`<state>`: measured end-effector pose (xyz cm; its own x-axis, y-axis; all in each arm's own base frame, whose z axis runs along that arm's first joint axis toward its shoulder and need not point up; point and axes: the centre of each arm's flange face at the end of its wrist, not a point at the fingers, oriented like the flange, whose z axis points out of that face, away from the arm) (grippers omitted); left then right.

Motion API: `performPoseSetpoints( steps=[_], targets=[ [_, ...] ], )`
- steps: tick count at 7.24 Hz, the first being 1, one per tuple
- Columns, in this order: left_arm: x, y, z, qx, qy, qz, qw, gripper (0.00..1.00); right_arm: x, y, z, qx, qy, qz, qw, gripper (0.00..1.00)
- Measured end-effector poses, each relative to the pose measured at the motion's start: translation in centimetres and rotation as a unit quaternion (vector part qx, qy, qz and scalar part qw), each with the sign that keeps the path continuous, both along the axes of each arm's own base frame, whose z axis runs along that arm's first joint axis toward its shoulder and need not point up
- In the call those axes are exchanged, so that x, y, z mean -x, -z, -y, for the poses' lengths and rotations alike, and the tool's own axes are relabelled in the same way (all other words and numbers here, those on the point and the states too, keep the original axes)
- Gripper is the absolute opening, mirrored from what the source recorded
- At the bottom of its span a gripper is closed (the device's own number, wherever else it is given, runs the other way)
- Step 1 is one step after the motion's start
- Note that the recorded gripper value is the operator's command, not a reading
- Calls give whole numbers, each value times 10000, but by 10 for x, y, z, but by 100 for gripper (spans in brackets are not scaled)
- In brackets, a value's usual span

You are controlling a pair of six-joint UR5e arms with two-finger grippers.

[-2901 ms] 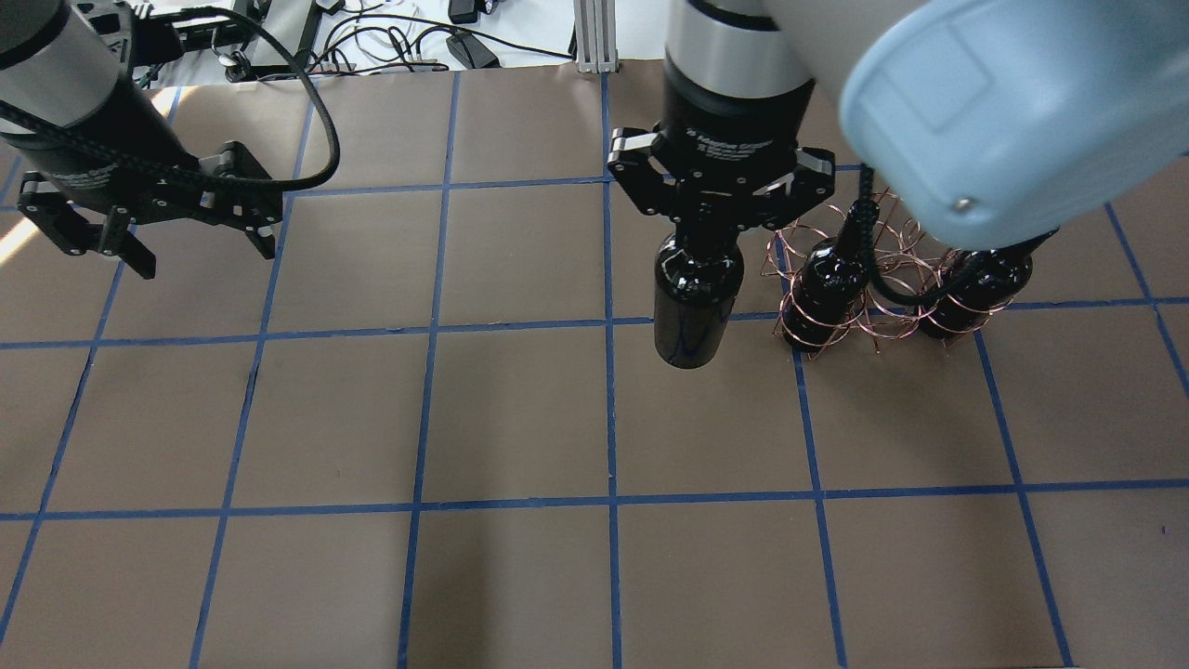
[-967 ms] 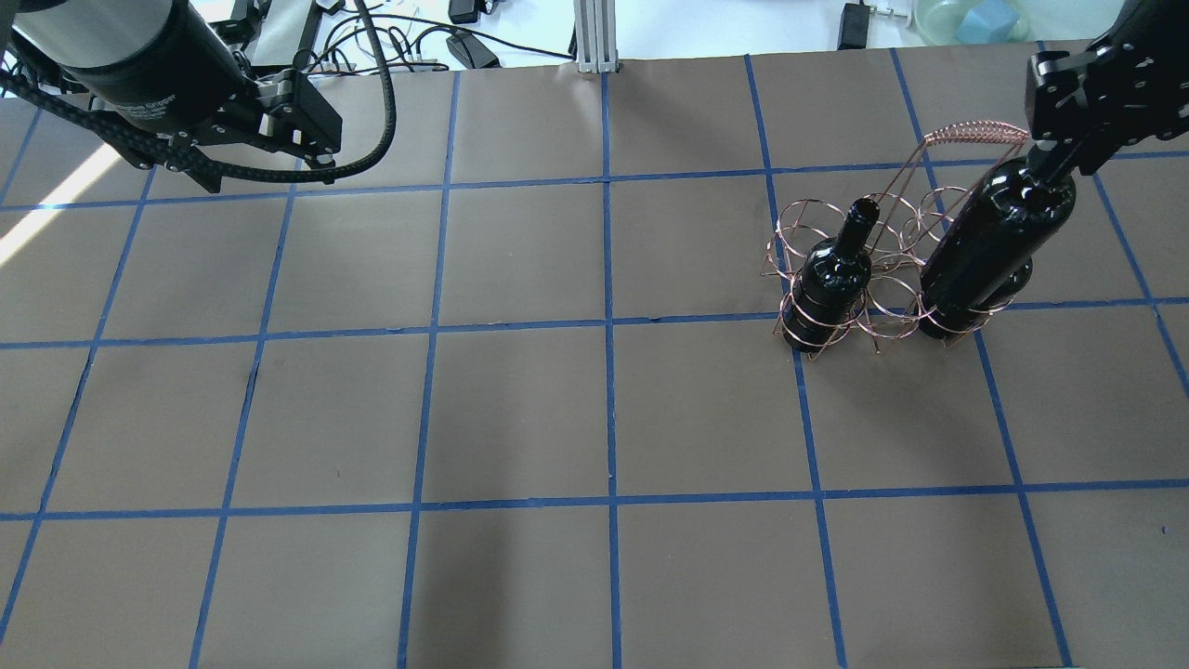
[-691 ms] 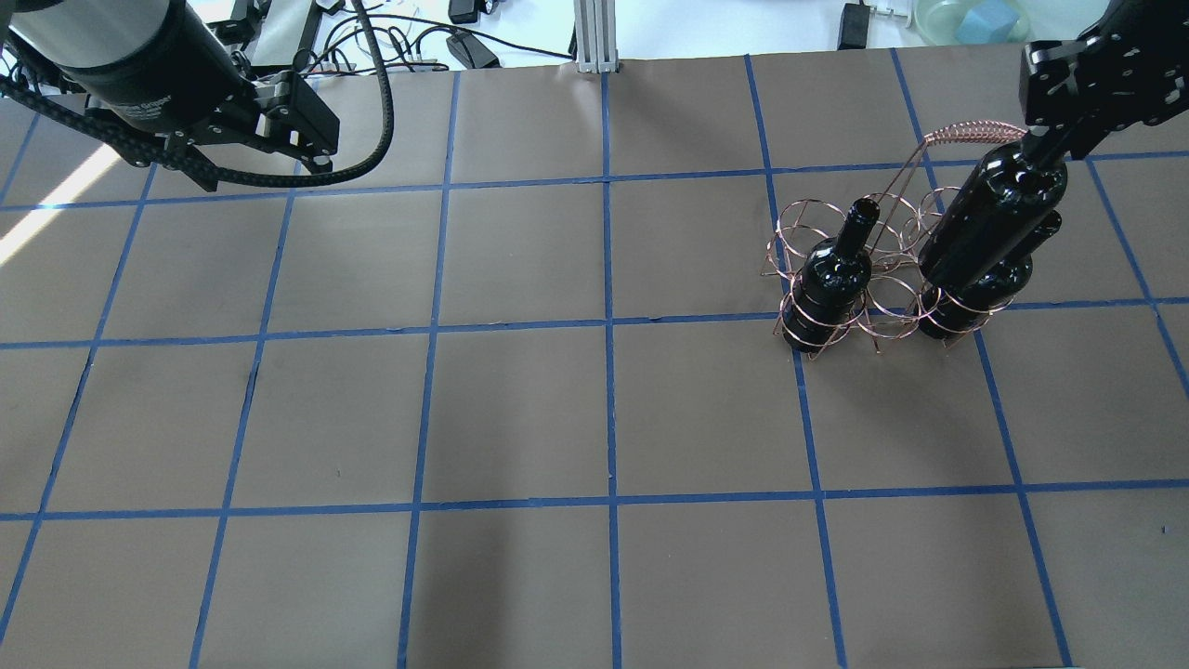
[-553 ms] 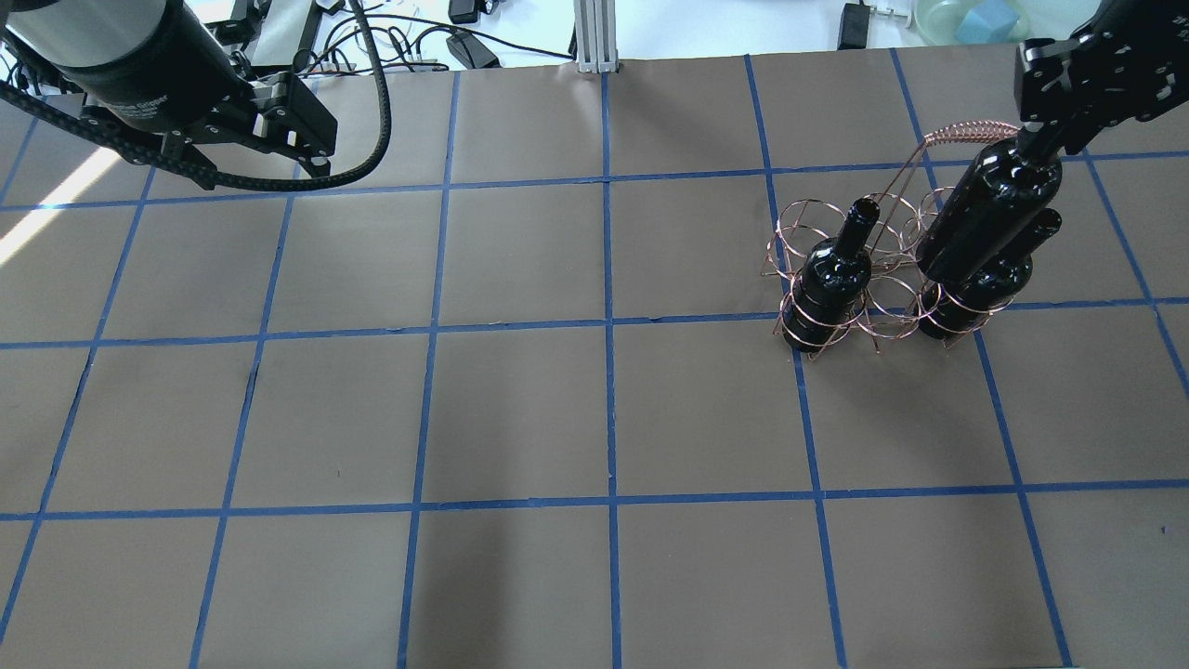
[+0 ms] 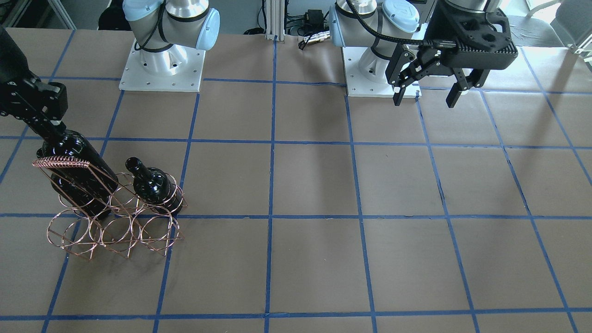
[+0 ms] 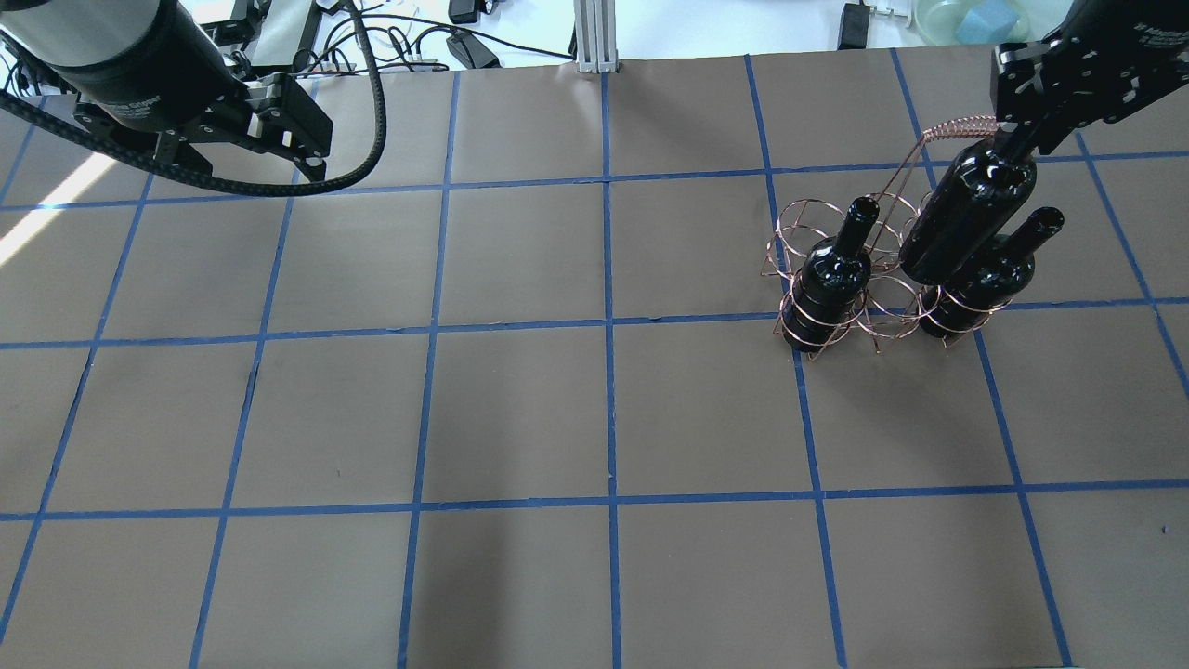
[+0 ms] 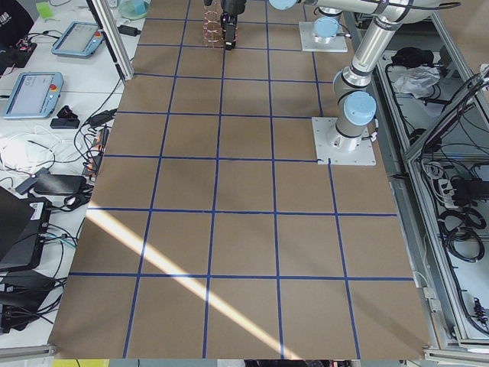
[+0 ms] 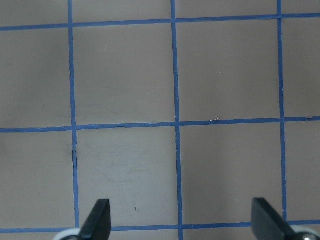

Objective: Place wine into wine basket
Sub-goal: 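Push the bottle down and tilt it into the rack with the right gripper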

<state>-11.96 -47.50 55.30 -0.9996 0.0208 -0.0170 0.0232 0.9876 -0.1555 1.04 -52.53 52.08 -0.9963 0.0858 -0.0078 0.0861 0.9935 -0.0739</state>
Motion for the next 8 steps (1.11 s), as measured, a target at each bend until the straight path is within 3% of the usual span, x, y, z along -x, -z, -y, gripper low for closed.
performPoseSetpoints(
  steps=[8],
  targets=[
    [1, 1, -6, -2, -31, 22, 10000, 100, 0, 50, 10, -301, 99, 145, 9994, 12]
  ],
)
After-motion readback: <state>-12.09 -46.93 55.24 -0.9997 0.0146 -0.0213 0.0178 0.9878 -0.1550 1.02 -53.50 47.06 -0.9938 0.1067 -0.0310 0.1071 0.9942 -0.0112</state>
